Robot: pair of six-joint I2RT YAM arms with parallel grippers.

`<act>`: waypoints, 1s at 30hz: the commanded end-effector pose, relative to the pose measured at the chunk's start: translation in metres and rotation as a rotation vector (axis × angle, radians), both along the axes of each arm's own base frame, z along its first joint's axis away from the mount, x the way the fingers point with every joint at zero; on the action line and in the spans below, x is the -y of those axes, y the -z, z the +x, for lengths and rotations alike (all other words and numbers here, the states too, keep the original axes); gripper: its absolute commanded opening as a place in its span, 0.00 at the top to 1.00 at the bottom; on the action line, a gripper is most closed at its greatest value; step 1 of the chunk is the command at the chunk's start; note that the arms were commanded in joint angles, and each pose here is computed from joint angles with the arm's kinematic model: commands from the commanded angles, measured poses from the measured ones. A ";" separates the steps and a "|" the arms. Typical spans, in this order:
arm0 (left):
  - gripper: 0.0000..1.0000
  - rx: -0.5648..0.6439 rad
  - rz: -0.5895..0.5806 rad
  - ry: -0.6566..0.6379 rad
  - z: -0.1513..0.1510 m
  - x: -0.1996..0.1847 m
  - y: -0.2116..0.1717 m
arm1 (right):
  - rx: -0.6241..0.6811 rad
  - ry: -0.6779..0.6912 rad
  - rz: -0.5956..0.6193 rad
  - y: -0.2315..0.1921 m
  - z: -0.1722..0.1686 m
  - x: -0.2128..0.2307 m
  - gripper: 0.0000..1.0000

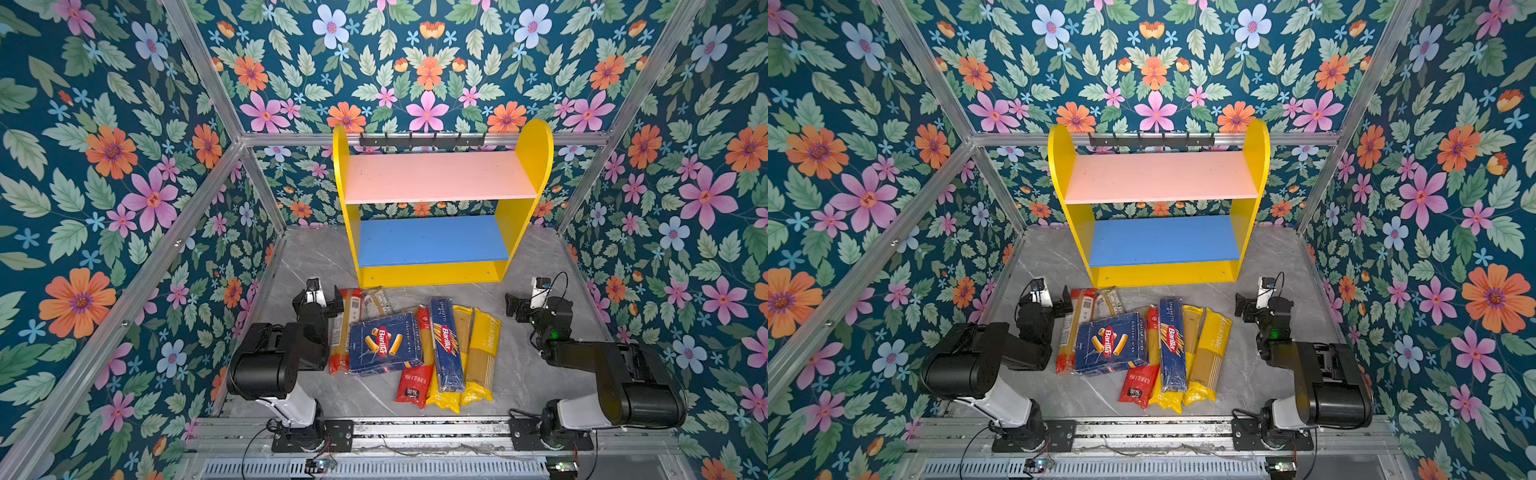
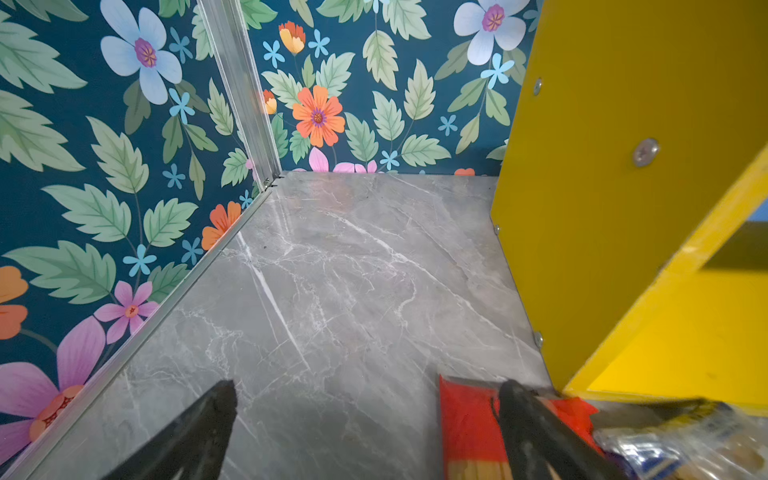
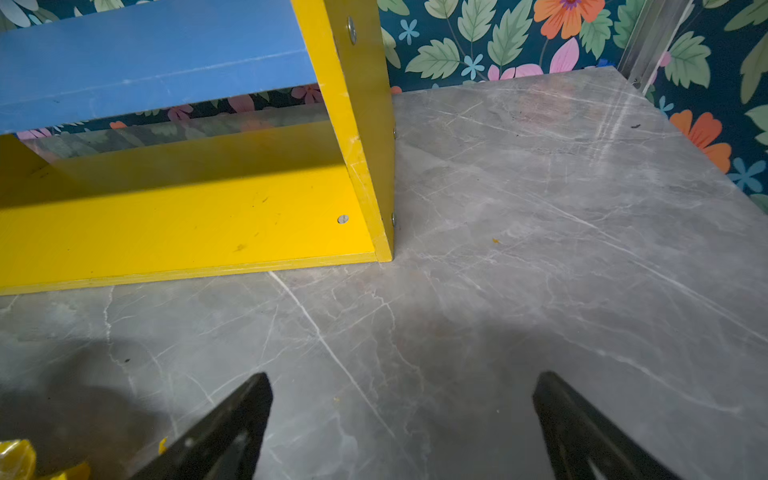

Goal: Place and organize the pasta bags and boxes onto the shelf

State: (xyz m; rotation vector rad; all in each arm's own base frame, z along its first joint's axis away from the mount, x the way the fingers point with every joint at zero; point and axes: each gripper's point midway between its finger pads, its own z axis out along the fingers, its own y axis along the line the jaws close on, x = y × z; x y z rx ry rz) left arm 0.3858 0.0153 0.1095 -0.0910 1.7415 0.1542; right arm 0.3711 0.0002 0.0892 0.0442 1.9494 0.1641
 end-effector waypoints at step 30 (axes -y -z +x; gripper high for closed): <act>0.00 0.020 -0.004 -0.007 0.002 -0.002 -0.005 | 0.035 -0.004 0.007 -0.009 0.004 0.003 0.01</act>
